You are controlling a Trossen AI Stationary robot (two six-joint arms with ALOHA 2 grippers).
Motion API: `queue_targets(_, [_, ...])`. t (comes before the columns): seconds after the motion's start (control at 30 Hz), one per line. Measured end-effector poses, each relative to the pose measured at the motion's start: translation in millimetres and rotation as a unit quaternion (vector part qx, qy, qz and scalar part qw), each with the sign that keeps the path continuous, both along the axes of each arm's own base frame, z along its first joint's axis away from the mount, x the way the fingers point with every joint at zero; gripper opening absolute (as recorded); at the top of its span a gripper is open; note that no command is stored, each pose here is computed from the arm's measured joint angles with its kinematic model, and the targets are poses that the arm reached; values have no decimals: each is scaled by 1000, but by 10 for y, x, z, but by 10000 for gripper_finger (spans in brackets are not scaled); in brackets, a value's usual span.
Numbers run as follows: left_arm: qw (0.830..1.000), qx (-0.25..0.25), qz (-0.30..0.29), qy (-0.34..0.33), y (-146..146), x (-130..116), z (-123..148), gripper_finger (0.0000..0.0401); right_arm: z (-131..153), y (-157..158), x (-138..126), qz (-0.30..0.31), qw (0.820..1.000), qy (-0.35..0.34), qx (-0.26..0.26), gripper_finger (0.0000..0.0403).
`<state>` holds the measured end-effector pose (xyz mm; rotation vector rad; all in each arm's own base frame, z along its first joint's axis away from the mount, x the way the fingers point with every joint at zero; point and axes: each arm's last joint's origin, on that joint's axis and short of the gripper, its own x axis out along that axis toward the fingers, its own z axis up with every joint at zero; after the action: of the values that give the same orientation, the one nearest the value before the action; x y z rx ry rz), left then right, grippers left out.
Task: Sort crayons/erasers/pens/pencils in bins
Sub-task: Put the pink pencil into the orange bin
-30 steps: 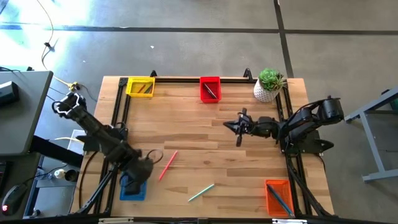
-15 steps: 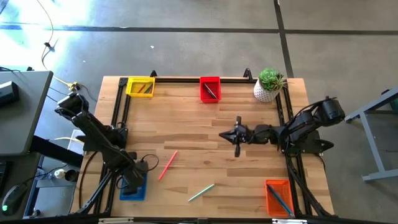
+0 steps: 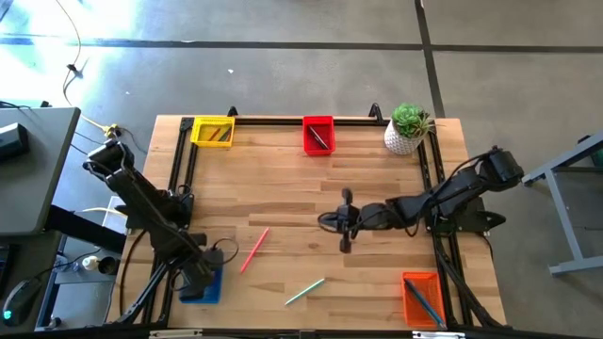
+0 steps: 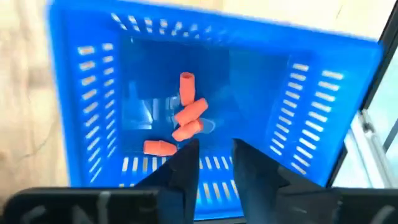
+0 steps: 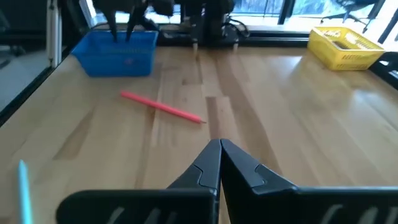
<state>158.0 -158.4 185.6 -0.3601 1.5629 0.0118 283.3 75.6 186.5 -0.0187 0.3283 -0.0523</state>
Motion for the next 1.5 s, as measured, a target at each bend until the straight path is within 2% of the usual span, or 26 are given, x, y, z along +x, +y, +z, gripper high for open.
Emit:
queue_targets(0.13, [1000, 1, -3, 15, -26, 20, 179, 112, 60, 136, 4, 7, 1000, 4, -4, 0])
queue_targets(0.23, [999, -23, -35, 5, -80, 62, 411, 120, 66, 242, -37, -6, 1000, -2, -8, 0])
queue_targets(0.33, [997, -52, -43, -43, -128, 144, 692, 108, 56, 341, -84, -12, 1000, 0, 6, 0])
queue_targets(0.4, [993, -62, -34, -98, -144, 245, 843, 93, 48, 414, -121, -12, 1000, 2, 12, 0])
queue_targets(0.53, [974, -73, -6, -213, -149, 502, 921, 54, 54, 554, -199, -30, 1000, -8, 3, 0])
queue_targets(0.6, [969, -47, 19, -241, -129, 641, 836, 33, 56, 608, -236, -41, 999, -13, -4, 0])
queue_targets(0.7, [969, 23, 62, -239, -82, 805, 619, 7, 60, 678, -283, -51, 999, -19, -6, 0])
queue_targets(0.77, [969, 57, 79, -227, -55, 904, 478, 3, 62, 723, -314, -55, 998, -23, -4, 0])
queue_targets(0.87, [973, 83, 91, -196, -13, 1043, 259, 22, 63, 793, -366, -59, 998, -28, -1, 0])
queue_targets(1.03, [973, 117, 129, -149, 77, 1208, -58, 83, 68, 901, -452, -67, 997, -38, -6, 0])
queue_targets(1.2, [970, 149, 165, -99, 204, 1249, -228, 130, 71, 989, -524, -65, 997, -43, 2, 0])
queue_targets(1.33, [964, 178, 181, -80, 275, 1185, -275, 137, 71, 1046, -568, -54, 998, -44, 4, 0])
queue_targets(1.5, [967, 139, 201, -66, 328, 1089, -451, 129, 73, 1071, -596, -60, 997, -48, 0, 0])
